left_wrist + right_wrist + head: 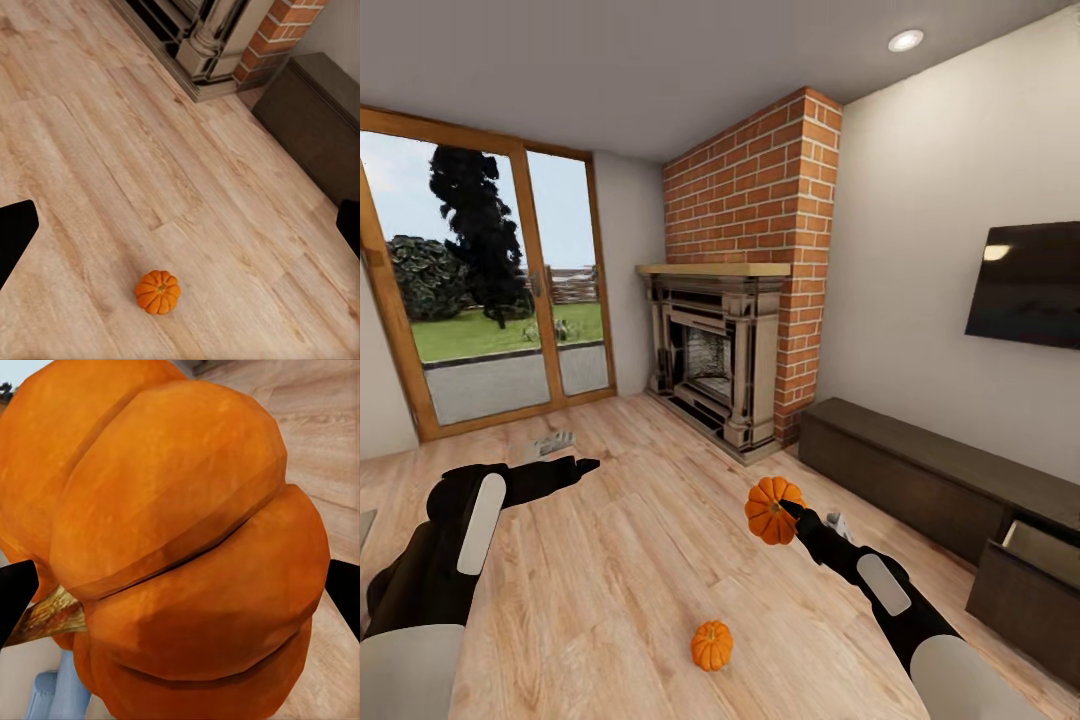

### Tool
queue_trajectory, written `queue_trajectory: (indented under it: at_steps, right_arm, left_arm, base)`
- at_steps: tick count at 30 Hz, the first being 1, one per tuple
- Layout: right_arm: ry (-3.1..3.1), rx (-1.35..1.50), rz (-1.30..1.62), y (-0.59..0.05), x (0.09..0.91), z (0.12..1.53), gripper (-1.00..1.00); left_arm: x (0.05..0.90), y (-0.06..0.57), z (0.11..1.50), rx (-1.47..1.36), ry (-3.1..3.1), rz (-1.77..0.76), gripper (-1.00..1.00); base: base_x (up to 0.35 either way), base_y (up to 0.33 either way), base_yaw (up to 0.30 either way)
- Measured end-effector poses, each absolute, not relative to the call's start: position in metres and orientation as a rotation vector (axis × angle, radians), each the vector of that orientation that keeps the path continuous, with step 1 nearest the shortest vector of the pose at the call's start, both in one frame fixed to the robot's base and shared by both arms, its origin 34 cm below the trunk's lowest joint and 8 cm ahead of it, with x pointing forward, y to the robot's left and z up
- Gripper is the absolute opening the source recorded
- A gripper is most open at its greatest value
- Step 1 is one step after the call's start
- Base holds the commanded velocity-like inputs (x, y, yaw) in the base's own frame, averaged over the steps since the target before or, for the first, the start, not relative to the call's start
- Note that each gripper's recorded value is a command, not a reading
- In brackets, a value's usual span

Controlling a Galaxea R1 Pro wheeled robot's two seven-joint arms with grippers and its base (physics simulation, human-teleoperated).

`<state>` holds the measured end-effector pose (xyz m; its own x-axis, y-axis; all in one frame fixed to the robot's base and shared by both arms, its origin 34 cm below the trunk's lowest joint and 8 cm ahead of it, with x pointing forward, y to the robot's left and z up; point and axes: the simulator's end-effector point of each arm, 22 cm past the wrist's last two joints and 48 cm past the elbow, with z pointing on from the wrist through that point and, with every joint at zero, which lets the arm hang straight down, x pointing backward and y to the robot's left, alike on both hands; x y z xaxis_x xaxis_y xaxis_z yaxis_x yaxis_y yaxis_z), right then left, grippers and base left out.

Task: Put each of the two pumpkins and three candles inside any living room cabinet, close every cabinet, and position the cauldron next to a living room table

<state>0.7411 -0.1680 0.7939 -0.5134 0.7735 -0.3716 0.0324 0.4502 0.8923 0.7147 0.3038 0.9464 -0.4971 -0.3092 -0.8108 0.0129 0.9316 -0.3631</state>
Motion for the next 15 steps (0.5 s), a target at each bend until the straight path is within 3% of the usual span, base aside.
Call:
queue_trajectory:
  at_steps: [15]
  right_arm:
    - [1.874,0.68,1.13,-0.168,0.741,0.7939,-1.0]
  left_arm:
    - [0.7147,0.3037,0.9464,-0.211,2.06,-0.395,1.0]
  base:
    - [0.0,0.0,-0.032]
